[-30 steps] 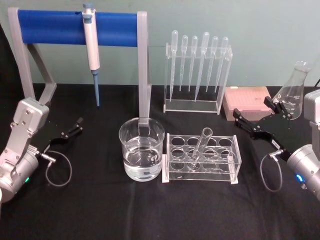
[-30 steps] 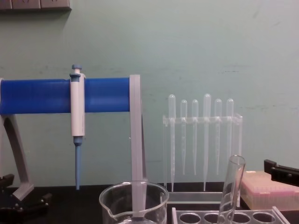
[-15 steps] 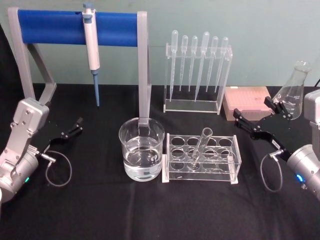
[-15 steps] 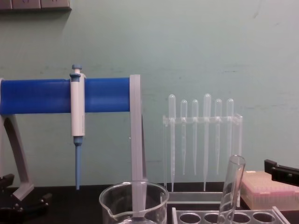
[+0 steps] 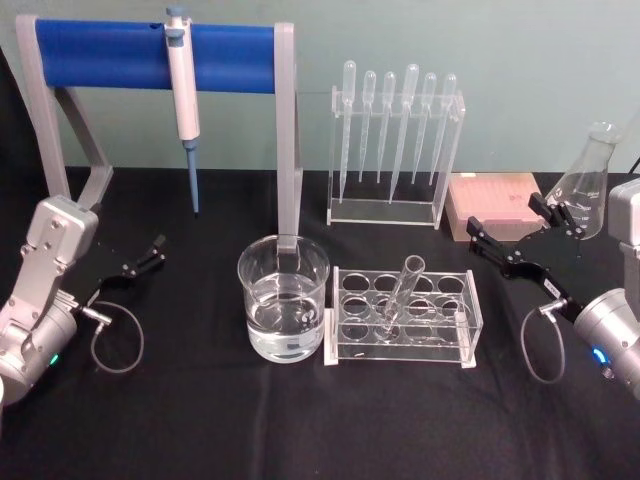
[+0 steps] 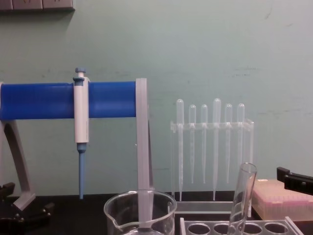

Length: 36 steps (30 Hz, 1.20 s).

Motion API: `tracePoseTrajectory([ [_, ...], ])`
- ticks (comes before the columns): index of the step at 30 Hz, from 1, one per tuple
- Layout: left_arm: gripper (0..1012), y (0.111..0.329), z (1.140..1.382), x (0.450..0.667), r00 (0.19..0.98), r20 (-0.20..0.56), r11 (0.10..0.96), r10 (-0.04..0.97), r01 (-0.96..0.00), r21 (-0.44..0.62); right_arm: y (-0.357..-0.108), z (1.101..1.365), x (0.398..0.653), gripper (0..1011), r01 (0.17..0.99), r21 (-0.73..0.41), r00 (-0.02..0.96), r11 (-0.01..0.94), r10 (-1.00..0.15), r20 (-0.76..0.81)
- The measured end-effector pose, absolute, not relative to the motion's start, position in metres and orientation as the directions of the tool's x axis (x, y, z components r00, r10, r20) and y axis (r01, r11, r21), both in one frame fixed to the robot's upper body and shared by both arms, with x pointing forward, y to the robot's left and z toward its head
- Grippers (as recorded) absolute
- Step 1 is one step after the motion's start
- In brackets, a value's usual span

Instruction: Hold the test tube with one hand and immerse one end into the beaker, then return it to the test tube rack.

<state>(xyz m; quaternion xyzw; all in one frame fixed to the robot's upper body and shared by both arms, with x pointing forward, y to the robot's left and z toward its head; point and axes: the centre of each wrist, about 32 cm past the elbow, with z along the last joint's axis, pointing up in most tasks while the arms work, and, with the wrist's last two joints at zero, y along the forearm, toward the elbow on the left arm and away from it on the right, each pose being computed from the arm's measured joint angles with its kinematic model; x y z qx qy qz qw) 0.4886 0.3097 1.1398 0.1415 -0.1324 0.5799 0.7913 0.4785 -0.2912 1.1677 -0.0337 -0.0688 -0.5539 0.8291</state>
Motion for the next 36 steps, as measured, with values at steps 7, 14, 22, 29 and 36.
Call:
tracePoseTrajectory([
  [7, 1000, 0.3097, 1.1398, 0.4886, 0.292, 0.374, 0.287, 0.880, -0.955, 0.070, -0.2912, 1.1677, 0.4785, 1004, 0.923, 0.021, 0.377, 0.384, -0.914, 0.151],
  [14, 1000, 0.3097, 1.1398, 0.4886, 0.292, 0.374, 0.287, 0.880, -0.955, 0.070, -0.2912, 1.1677, 0.4785, 1004, 0.923, 0.021, 0.377, 0.384, -0.914, 0.151],
  [22, 1000, 0.3097, 1.1398, 0.4886, 0.292, 0.374, 0.287, 0.880, -0.955, 0.070, -0.2912, 1.1677, 0.4785, 1004, 0.923, 0.021, 0.377, 0.384, -0.914, 0.151],
  [29, 1000, 0.3097, 1.1398, 0.4886, 0.292, 0.374, 0.287, 0.880, -0.955, 0.070, -0.2912, 1.1677, 0.4785, 1004, 0.923, 0.021, 0.377, 0.384, -0.914, 0.151],
  [36, 1000, 0.3097, 1.1398, 0.4886, 0.292, 0.374, 0.287, 0.880, -0.955, 0.070, -0.2912, 1.1677, 0.4785, 1004, 0.923, 0.021, 0.377, 0.384, -0.914, 0.151],
])
